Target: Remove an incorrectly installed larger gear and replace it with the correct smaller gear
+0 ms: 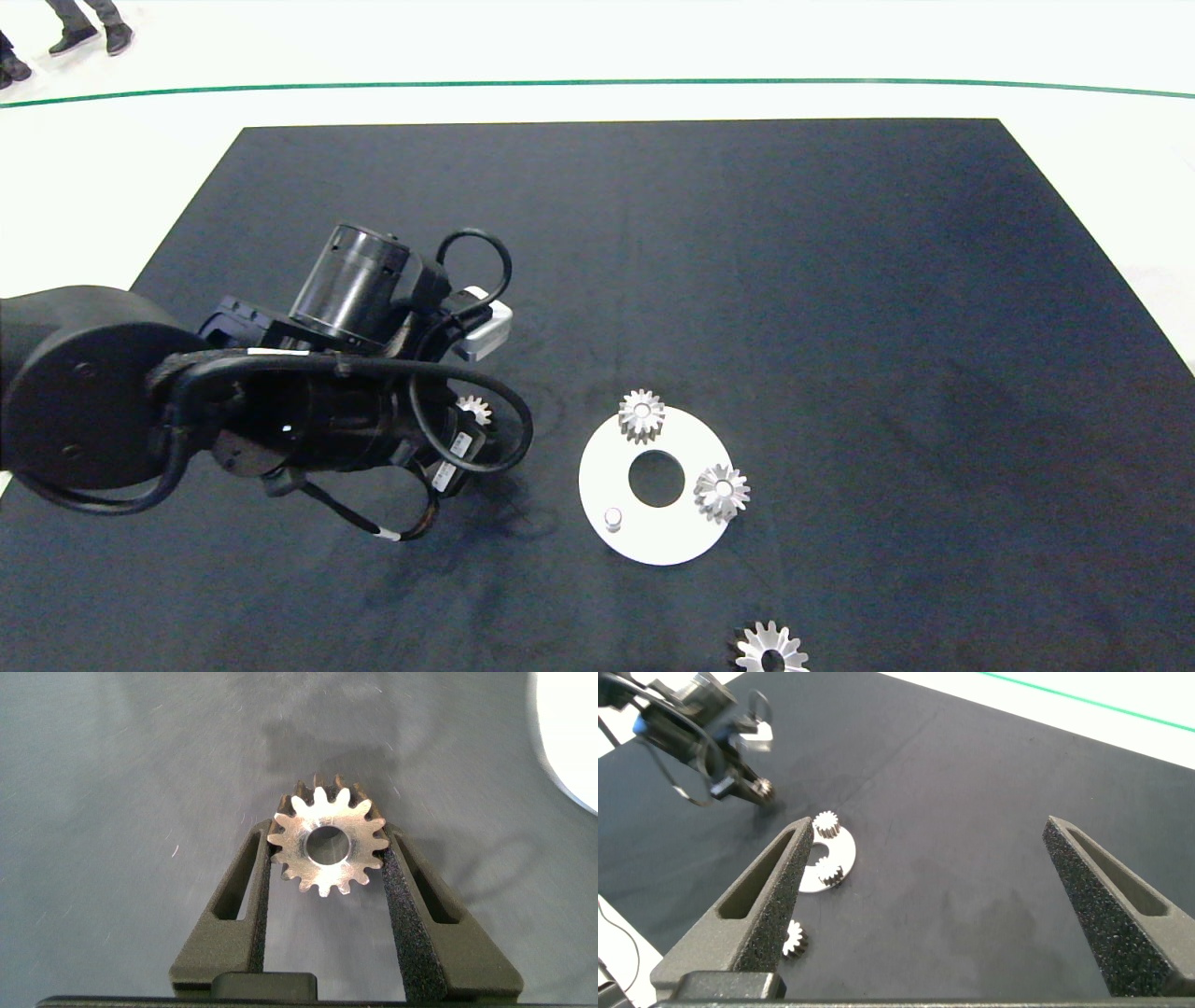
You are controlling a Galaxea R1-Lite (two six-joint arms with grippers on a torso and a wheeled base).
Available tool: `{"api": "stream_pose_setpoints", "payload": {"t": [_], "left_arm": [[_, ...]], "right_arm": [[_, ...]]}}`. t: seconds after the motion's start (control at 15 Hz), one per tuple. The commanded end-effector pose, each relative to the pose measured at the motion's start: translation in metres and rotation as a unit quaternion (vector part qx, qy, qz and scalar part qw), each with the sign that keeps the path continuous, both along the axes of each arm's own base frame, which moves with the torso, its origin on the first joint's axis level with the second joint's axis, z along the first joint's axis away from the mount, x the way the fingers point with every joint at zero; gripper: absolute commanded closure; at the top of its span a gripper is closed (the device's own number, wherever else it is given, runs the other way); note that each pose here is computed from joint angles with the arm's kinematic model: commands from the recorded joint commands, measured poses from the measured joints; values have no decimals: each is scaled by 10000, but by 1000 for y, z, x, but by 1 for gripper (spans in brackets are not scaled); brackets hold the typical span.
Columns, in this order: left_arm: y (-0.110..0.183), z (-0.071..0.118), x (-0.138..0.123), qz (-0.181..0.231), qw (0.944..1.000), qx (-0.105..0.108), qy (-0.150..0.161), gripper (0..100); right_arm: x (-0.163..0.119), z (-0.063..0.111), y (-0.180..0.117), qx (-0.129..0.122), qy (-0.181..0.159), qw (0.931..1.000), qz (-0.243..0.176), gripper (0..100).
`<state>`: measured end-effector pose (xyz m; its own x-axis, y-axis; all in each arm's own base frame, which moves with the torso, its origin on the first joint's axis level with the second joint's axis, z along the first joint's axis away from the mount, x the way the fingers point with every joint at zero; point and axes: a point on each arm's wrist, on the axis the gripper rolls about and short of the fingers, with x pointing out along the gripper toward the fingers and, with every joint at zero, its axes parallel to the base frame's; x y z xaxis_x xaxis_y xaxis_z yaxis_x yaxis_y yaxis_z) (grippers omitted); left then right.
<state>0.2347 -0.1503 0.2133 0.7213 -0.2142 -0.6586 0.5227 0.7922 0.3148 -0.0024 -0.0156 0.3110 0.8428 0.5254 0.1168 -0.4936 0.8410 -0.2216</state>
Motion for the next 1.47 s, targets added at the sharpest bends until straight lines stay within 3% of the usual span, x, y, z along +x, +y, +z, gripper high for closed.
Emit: {"api": "stream_pose_setpoints", "payload": {"t": [0.07,0.33,0.6,0.8,1.0,1.2,1.47], "left_arm": [[4,21,-50,-468,9989,-49,-13,85],[-21,23,-74,-873,9954,-156,349,92],[-45,24,-67,-1034,9928,88,593,100],[-65,15,-63,-952,9935,342,530,100],[-83,13,-66,-995,9931,250,560,100],[-97,9,-67,-920,9941,329,480,100],[-113,-1,-59,-570,9968,354,442,100]], "right_arm": [[2,-2,3,-77,48,10000,-9,0],[3,-5,4,-119,81,9999,-9,0],[4,-6,5,-143,100,9998,-9,0],[4,-7,5,-161,114,9998,-9,0],[5,-8,6,-181,127,9998,6,0],[5,-9,7,-199,141,9997,6,0],[5,-9,7,-205,146,9997,6,0]]}}
